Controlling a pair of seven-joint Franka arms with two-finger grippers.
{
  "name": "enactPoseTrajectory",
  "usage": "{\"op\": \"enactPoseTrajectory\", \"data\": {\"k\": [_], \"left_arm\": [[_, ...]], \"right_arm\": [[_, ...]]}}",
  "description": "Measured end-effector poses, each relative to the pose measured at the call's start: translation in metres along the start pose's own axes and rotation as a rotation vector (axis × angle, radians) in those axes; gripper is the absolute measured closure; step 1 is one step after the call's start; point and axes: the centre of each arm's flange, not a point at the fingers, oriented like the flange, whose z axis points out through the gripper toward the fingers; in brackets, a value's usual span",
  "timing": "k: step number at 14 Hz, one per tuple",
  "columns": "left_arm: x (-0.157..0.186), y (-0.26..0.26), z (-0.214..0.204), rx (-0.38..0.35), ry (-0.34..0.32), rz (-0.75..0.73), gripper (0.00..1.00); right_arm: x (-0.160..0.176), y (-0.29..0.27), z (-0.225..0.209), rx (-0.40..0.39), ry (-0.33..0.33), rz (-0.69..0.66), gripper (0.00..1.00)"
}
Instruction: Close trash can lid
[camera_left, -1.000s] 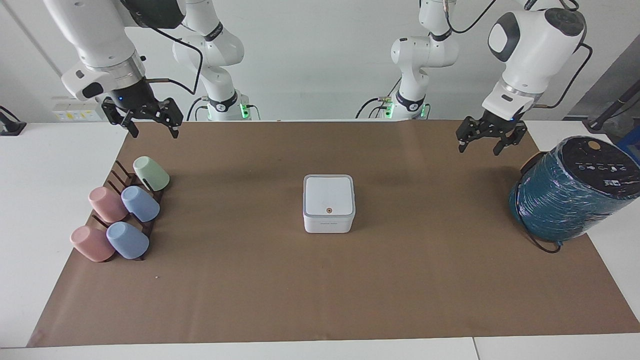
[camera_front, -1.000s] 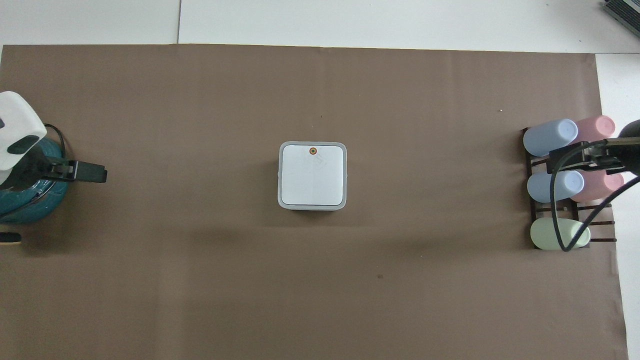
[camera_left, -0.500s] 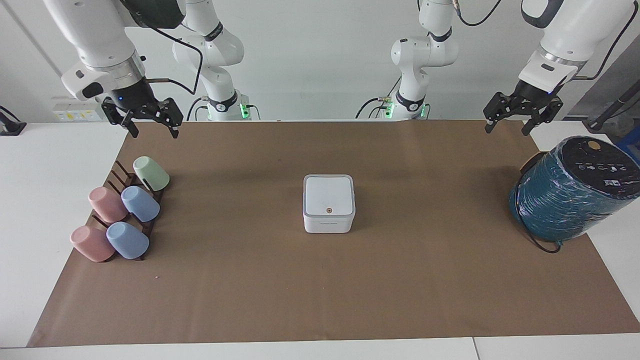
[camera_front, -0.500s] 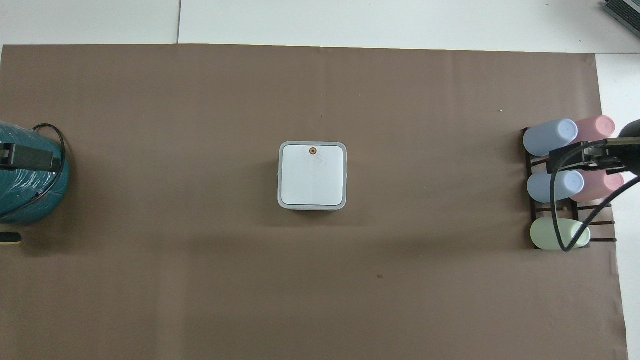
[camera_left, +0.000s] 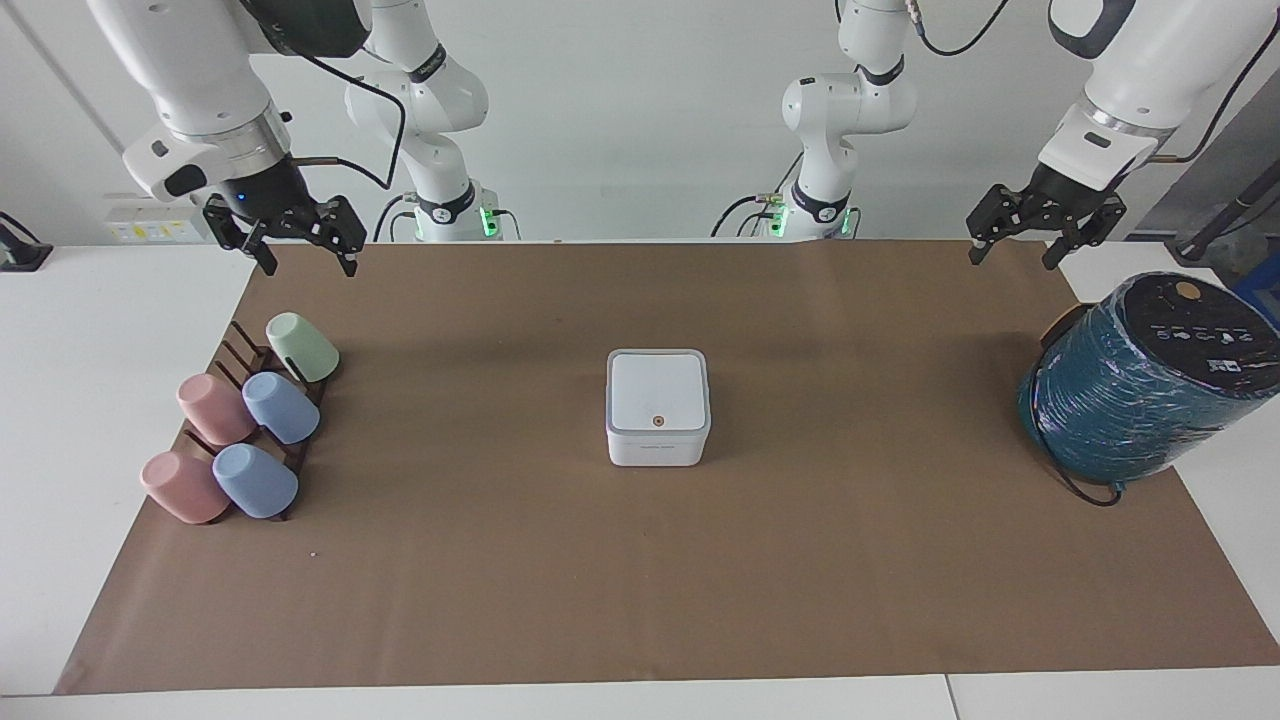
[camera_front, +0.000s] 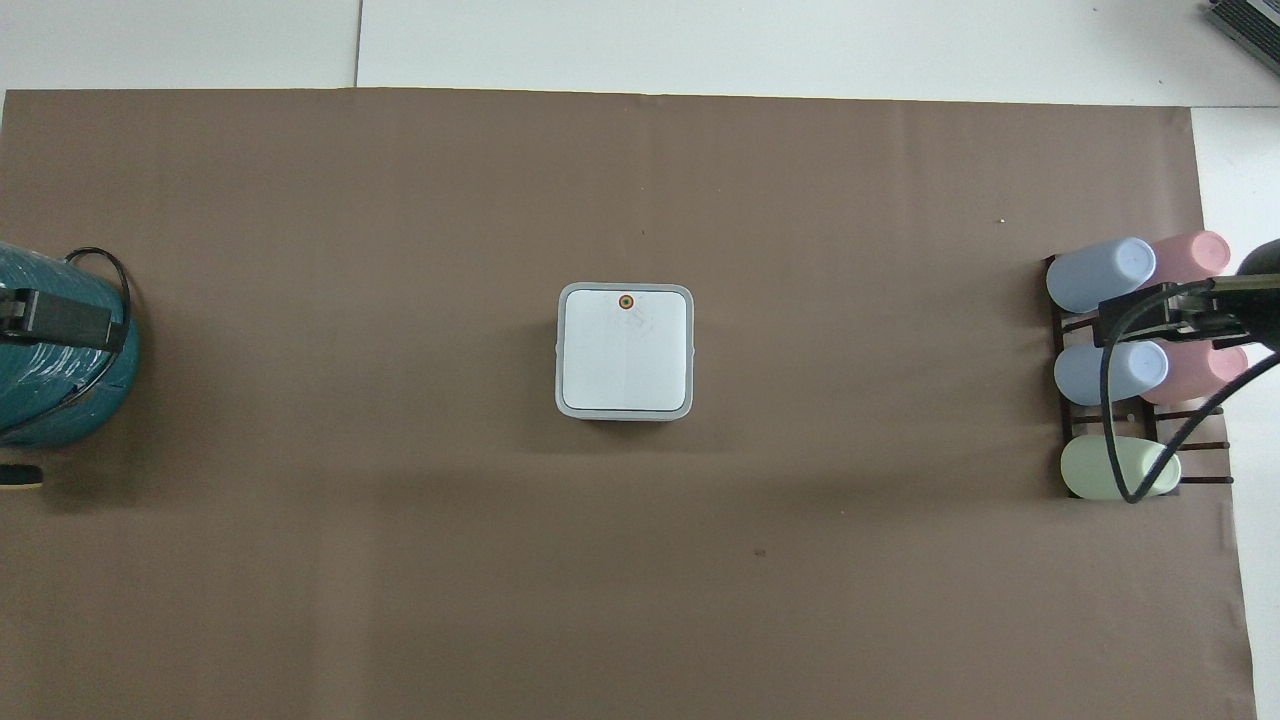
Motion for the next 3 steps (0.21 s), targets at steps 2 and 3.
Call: {"op": "enactPoseTrajectory", "data": {"k": [2, 3], "left_arm": [[-0.0004, 0.0001, 0.0011, -0.001, -0.005, 0.0, 0.0], [-0.0004, 0.0001, 0.0013, -0.001, -0.005, 0.0, 0.0]], "right_arm": [[0.0, 0.0, 0.0, 0.0, 0.0, 0.0, 0.0], [0.0, 0.0, 0.0, 0.0, 0.0, 0.0, 0.0]]}}
